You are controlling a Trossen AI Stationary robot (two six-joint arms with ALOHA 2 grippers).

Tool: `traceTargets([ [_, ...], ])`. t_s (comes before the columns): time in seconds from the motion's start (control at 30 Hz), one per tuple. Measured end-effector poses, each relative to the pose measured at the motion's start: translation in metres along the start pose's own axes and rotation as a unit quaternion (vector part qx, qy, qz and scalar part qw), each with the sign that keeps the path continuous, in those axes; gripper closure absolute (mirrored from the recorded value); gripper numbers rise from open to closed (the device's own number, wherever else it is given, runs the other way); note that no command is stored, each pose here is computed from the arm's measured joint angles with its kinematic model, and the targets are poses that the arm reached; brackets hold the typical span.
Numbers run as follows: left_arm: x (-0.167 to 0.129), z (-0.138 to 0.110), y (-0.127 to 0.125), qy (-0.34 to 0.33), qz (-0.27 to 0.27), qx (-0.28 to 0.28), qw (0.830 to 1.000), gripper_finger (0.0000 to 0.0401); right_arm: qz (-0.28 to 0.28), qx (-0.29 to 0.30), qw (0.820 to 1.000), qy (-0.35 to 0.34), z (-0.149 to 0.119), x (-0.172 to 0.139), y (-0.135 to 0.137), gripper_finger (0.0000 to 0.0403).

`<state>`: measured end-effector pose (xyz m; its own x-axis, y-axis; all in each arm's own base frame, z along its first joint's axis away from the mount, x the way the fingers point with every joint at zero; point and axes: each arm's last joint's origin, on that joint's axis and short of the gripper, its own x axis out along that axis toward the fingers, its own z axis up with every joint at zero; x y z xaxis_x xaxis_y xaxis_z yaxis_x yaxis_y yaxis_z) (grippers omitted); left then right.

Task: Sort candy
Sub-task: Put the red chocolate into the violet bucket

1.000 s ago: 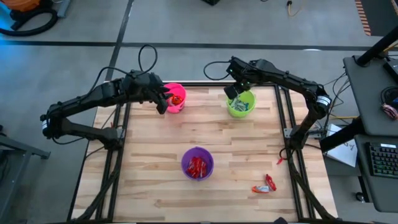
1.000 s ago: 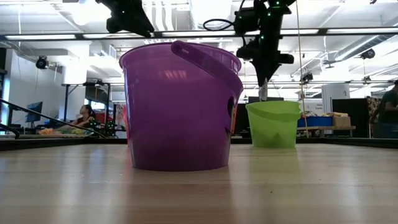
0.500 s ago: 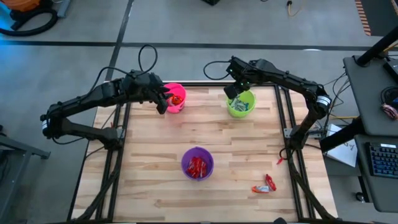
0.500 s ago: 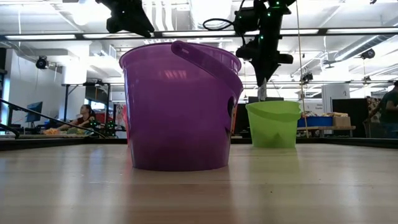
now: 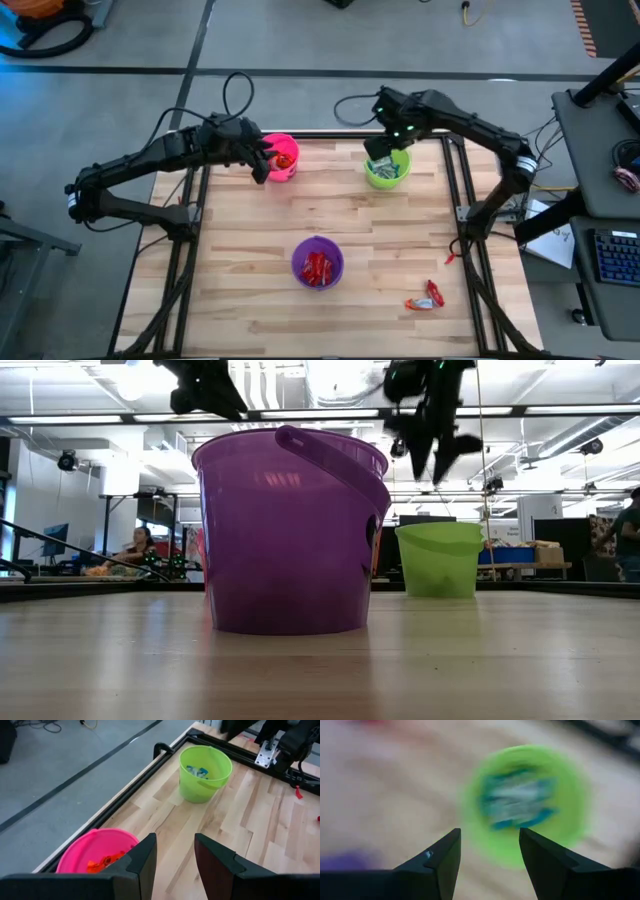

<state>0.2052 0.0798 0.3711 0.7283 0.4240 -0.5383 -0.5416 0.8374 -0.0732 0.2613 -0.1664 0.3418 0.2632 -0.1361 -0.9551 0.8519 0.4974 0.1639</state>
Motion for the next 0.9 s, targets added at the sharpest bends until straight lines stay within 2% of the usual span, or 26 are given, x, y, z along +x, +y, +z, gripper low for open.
traceTargets([
  [0.07,0.000,-0.001,0.000,0.005,0.001,0.000,1.000,0.0286,0.110,-0.028,0.993,0.021,-0.010,-0.022,0.005,0.0209],
  [0.13,0.000,-0.002,0.000,0.011,0.001,0.001,1.000,0.0286,0.204,-0.024,0.977,0.055,-0.025,-0.040,0.012,0.0209],
  [0.2,0.000,-0.003,0.000,0.014,-0.001,0.001,1.000,0.0286,0.242,-0.012,0.967,0.075,-0.040,-0.053,0.021,0.0209],
  [0.27,0.000,-0.003,-0.001,0.017,-0.013,0.001,1.000,0.0286,0.248,-0.018,0.965,0.086,-0.058,-0.064,0.031,0.0209],
  [0.33,0.000,-0.003,-0.002,0.019,-0.028,0.000,0.999,0.0286,0.240,-0.020,0.965,0.107,-0.078,-0.071,0.042,0.0209],
  [0.4,-0.001,-0.004,-0.005,0.021,-0.039,-0.005,0.999,0.0286,0.206,-0.006,0.969,0.139,-0.098,-0.071,0.051,0.0209],
  [0.53,-0.003,-0.006,-0.015,0.025,-0.065,-0.005,0.998,0.0286,0.138,0.009,0.970,0.201,-0.138,-0.063,0.074,0.0209],
  [0.67,-0.008,-0.010,-0.031,0.030,-0.100,0.004,0.995,0.0286,0.094,-0.005,0.964,0.250,-0.178,-0.052,0.092,0.0209],
  [0.9,-0.022,-0.022,-0.068,0.040,-0.151,0.011,0.988,0.0286,-0.011,-0.005,0.955,0.297,-0.234,-0.024,0.098,0.0209],
])
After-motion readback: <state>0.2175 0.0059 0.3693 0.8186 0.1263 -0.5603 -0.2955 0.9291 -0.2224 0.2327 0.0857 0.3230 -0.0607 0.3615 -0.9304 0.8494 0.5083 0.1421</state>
